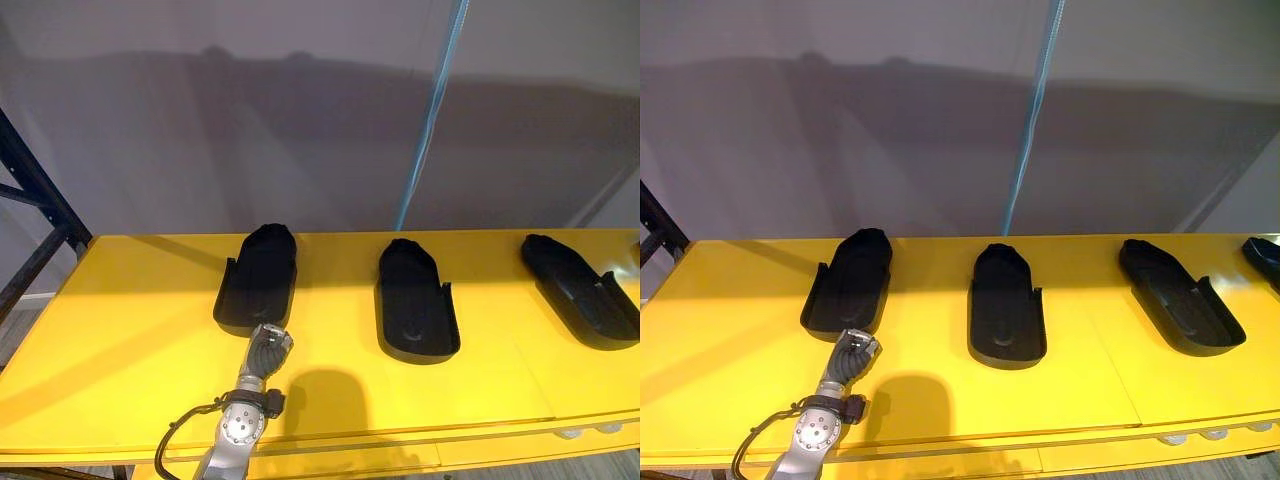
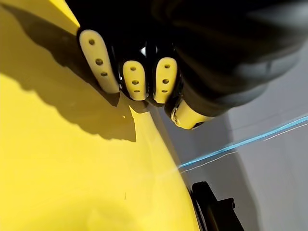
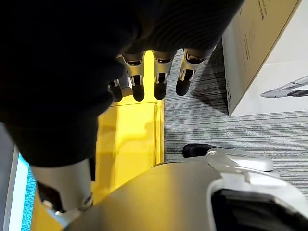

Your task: Walk over and take plastic housings, then place them on the shelf

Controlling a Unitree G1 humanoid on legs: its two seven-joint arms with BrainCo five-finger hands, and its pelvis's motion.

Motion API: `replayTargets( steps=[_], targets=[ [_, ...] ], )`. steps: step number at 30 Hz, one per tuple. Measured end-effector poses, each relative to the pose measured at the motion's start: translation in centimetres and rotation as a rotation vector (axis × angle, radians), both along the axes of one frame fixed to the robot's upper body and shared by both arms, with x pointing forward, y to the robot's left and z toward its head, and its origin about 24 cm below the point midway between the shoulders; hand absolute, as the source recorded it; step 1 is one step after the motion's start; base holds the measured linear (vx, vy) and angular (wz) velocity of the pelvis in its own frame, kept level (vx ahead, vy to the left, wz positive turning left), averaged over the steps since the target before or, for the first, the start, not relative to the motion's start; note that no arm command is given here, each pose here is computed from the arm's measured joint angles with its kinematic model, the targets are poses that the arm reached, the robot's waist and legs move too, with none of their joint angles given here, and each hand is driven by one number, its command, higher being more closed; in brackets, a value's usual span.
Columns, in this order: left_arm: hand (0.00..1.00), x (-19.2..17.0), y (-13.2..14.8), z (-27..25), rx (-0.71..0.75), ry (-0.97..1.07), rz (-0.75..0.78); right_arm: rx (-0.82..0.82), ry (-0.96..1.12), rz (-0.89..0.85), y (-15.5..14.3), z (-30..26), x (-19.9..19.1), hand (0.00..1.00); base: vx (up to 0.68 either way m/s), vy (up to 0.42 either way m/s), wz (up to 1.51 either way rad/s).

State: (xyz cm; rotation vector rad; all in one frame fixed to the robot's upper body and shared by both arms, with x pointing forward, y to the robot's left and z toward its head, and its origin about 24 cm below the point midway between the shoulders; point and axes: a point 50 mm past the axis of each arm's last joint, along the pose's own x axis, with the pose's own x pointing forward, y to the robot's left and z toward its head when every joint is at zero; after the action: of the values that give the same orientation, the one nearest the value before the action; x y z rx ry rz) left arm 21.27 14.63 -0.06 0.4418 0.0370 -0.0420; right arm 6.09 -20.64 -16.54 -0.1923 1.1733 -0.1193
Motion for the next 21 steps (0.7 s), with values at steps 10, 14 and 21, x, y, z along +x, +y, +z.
replayTargets(
  steps=[10,14,21],
  targets=[
    [1.00,-2.0,1.7,8.4,-0.154,-0.379,0.123,-0.004,0.016,-0.004,-0.1,-0.1,-0.7,0.00,-0.04,-0.004,0.09],
    [1.00,-2.9,5.9,10.4,-0.156,-0.516,0.361,-0.004,0.024,-0.016,-0.2,-0.1,-0.9,0.00,-0.02,-0.003,0.10],
    [1.00,-6.6,14.1,9.5,-0.110,-0.554,0.872,-0.004,0.038,-0.046,-0.3,-0.2,-1.7,0.00,-0.02,-0.009,0.16]
  ],
)
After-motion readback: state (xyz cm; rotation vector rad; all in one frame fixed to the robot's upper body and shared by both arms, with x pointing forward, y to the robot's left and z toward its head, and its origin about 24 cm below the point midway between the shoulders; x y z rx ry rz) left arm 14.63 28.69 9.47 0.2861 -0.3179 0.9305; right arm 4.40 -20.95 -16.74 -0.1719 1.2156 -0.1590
